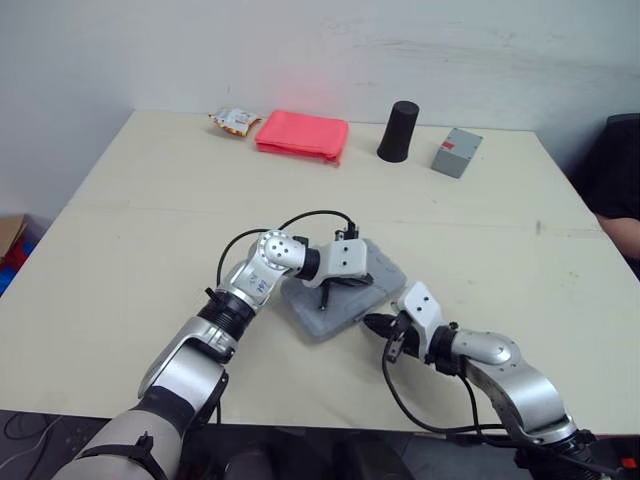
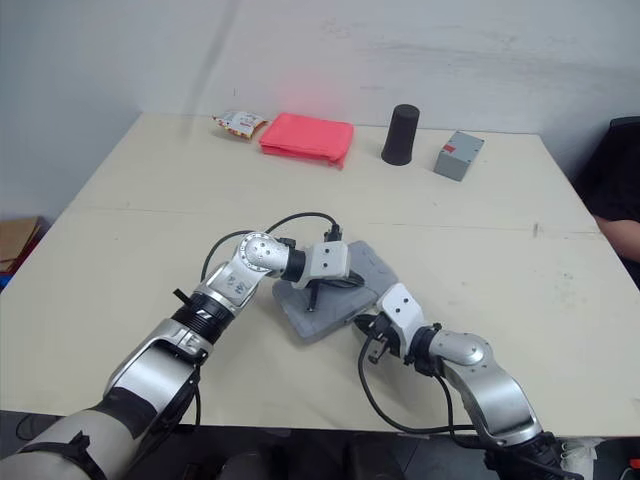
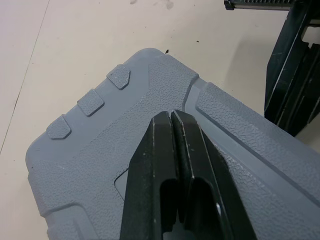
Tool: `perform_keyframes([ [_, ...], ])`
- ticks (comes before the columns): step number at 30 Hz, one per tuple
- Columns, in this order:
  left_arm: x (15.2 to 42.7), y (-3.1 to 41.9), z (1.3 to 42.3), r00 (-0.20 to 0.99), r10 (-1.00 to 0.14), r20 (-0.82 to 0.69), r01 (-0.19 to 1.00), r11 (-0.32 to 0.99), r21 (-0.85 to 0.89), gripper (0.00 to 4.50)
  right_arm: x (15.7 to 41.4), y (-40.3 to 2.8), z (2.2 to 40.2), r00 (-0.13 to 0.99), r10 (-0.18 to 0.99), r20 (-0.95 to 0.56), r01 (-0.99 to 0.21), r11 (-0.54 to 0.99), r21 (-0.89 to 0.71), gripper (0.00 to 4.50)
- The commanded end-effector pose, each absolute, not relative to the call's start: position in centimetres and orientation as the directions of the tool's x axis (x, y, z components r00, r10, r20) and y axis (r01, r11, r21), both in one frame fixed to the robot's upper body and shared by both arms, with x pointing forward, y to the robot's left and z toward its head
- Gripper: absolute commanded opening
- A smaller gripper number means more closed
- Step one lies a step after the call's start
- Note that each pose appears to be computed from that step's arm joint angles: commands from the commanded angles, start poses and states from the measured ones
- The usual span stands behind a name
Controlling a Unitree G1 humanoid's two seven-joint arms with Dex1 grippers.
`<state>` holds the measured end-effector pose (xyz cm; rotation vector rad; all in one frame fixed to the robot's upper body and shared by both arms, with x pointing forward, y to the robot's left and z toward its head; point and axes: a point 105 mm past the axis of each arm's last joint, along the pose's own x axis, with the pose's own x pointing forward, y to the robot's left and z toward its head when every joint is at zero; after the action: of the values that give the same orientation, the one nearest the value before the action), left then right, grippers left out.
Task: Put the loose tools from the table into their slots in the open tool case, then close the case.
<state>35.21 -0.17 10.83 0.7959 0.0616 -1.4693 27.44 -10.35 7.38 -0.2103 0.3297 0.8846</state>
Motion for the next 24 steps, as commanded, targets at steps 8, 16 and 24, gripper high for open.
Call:
perform_keyframes([
  [8,33.4,3.9,2.0,0.068,-0.656,-0.752,0.976,-0.114,0.188,0.04,29.0,-8.9,9.1,0.613,0.740,-0.278,-0.784,0.614,-0.097,0.00],
  [16,33.3,4.1,2.0,0.074,-0.660,-0.748,0.980,-0.089,0.176,0.04,28.5,-8.9,9.7,0.612,0.756,-0.232,-0.789,0.604,-0.110,0.00],
  [24,33.4,3.0,9.5,0.048,-0.886,-0.461,0.977,-0.055,0.208,0.04,24.5,-11.6,11.4,0.562,0.765,-0.315,-0.827,0.510,-0.236,0.00],
])
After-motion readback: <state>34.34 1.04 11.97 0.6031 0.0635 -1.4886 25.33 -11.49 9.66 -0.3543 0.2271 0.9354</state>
